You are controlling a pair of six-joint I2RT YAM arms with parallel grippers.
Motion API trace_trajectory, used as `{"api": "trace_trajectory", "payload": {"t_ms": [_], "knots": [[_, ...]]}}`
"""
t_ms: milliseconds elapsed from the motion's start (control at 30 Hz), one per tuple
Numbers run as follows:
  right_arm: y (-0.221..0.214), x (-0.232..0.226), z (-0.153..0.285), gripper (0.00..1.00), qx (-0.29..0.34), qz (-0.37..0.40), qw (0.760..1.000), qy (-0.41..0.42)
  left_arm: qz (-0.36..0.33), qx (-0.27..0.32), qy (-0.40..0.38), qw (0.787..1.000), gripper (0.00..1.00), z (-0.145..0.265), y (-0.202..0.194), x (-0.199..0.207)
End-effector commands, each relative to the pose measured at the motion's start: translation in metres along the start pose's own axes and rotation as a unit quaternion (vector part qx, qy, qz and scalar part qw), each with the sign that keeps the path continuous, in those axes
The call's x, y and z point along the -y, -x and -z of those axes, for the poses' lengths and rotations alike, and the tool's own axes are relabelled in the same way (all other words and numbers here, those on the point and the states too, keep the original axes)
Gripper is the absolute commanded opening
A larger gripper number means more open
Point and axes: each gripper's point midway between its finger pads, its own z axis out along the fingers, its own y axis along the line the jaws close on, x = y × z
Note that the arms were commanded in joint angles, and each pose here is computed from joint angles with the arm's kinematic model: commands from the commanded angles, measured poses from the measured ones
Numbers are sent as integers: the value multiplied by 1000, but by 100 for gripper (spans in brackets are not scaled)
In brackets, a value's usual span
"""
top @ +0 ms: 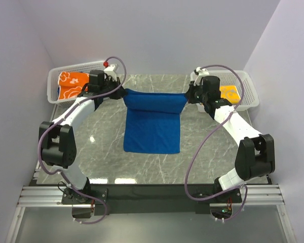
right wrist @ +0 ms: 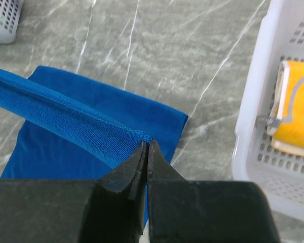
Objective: Fold and stack the towels
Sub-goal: Fold the towel
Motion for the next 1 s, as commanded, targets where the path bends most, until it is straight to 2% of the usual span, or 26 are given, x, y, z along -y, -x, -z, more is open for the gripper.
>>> {"api": "trace_trajectory", "payload": {"t_ms": [0,233,333,367,533,800,967], "knots": [[9,6,16,0,17,-1,1000,-21,27,20,30,999,1,20,9,-6],[-23,-1,22,0,-19,-25,999,-13,104,-48,41,993,1,21,-44,-10],[-44,-3,24,0,-42,-38,998,-10,133,-47,35,989,1,25,-57,-6],[-55,-4,24,0,-54,-52,997,-10,146,-59,43,987,1,28,-76,-9],[-90,-8,30,0,-90,-90,992,-10,190,-65,86,976,1,44,-109,-17],[-128,-17,36,0,-129,-142,981,6,212,-66,107,969,1,54,-132,-18],[-148,-10,33,0,-147,-148,978,-15,229,-97,122,961,1,46,-160,-21]]}}
